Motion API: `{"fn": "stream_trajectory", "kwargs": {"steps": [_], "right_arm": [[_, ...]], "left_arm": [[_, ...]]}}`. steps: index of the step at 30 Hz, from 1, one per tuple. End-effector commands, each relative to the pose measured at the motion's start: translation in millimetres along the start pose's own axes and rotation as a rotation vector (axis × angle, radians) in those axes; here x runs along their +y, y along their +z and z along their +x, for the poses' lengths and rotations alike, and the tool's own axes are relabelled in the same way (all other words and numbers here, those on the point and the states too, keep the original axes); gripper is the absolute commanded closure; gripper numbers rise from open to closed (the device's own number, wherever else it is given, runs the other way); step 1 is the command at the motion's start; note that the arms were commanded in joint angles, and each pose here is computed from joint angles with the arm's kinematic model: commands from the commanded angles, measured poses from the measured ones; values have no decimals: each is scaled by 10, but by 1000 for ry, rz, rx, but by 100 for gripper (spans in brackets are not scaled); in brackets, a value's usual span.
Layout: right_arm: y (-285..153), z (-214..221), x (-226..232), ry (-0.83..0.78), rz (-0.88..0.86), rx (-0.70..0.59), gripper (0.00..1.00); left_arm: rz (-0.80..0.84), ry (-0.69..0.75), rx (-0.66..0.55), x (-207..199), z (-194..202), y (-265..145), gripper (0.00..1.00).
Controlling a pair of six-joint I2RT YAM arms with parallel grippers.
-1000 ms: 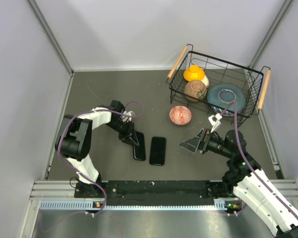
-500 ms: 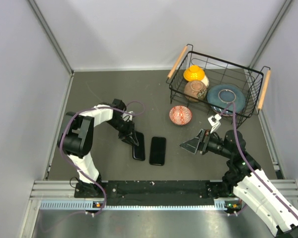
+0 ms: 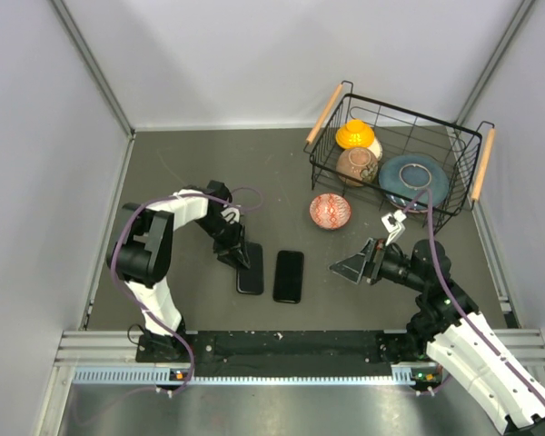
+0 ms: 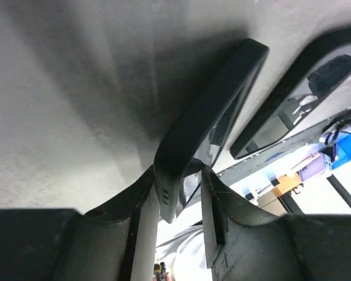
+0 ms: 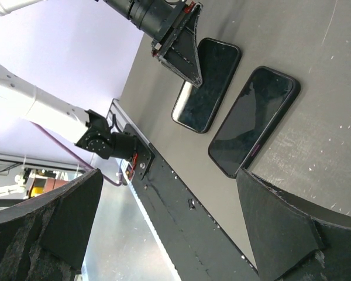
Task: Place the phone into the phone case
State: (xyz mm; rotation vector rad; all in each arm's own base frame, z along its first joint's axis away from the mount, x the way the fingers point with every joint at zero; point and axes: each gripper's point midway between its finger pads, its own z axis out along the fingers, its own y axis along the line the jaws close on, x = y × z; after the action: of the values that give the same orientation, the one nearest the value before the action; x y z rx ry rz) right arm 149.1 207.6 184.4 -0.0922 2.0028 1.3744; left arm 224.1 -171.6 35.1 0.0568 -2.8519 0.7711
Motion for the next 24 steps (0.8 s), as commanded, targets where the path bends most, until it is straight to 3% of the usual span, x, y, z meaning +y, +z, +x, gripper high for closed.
{"fn": "stream_trajectory", "kwargs": {"steps": [1,9,13,15,19,22,24], "right_arm": [[-18,-75,77,-38,-13,-24,3],[-33,-88,57,-38,5,-28,3],[-29,-87,50,-35,8,-27,3],[-28,-93,54,-37,7,-28,3],[-17,-98,41,-35,16,-24,4],[-13,-108,44,-35,18,-24,4],[-14,-111,37,-33,22,-26,4]], "left_arm": [[-230,0,-136,375,-329,-98,63],[-239,7,-231,264,-481,-302,48],[-280,2,-340,242,-608,-514,47],[-235,26,-402,100,-652,-597,52],[-114,77,-452,-208,-663,-629,90],[-48,122,-444,-408,-645,-531,100],[-39,137,-427,-461,-654,-438,100]]}}
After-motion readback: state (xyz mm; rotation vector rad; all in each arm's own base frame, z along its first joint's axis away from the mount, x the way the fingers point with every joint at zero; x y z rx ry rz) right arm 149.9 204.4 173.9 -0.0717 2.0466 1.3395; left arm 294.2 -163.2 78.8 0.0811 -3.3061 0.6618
